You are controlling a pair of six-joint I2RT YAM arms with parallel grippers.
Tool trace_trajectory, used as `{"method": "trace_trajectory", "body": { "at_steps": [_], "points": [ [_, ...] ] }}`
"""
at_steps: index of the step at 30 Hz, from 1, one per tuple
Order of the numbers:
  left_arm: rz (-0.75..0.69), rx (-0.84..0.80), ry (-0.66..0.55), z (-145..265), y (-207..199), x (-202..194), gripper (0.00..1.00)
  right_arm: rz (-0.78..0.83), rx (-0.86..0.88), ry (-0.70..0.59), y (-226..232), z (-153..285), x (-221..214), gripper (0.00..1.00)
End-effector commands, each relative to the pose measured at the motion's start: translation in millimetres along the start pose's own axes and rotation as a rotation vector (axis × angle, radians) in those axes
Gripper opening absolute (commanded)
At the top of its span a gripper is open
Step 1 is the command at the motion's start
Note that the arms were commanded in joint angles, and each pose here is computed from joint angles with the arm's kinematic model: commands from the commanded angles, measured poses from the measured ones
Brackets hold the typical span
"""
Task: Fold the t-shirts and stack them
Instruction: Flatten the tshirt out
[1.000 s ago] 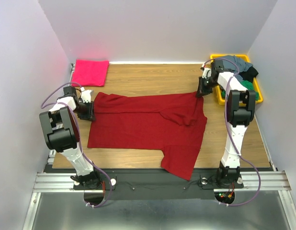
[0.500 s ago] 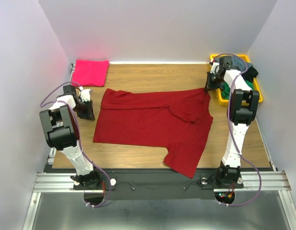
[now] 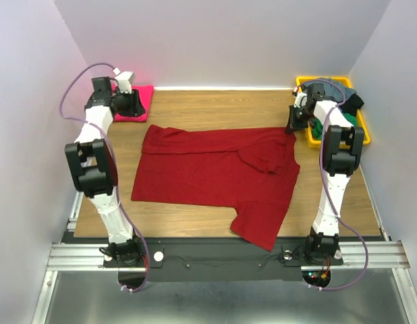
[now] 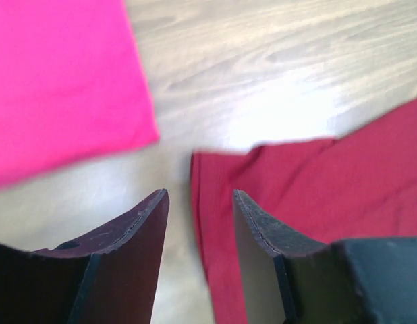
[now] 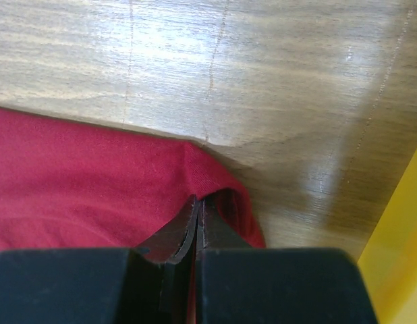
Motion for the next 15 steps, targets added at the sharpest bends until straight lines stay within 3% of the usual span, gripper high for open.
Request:
{"method": "trace_trajectory", "body": {
  "at_steps": [1, 8, 15],
  "points": [
    [-0.005, -0.036, -0.012, -35.8, -6.3, 5.8, 0.55, 0.040, 0.030, -0.025, 4.9, 7.2, 3.1, 0.01],
    [-0.080, -0.067, 0.029, -74.9, -14.5, 1.9, 0.56, 0.042, 0.027, -0.019, 3.3, 7.3, 0.7, 0.01],
    [-0.087, -0.024, 0.110, -88.8, -9.4, -20.6, 0.55, 0.048, 0.020, -0.013, 2.7, 9.4, -2.7, 0.00]
  ]
}}
Point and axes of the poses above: each gripper's point midway between its finger pads, its own z axis back along the fingers, its own y axis along the line the jaws close on, x = y × z, the point moved 9 cm from there along z, back along the fingers, and after that the axes turned 14 degrees about -z, right-handed, at the moved point
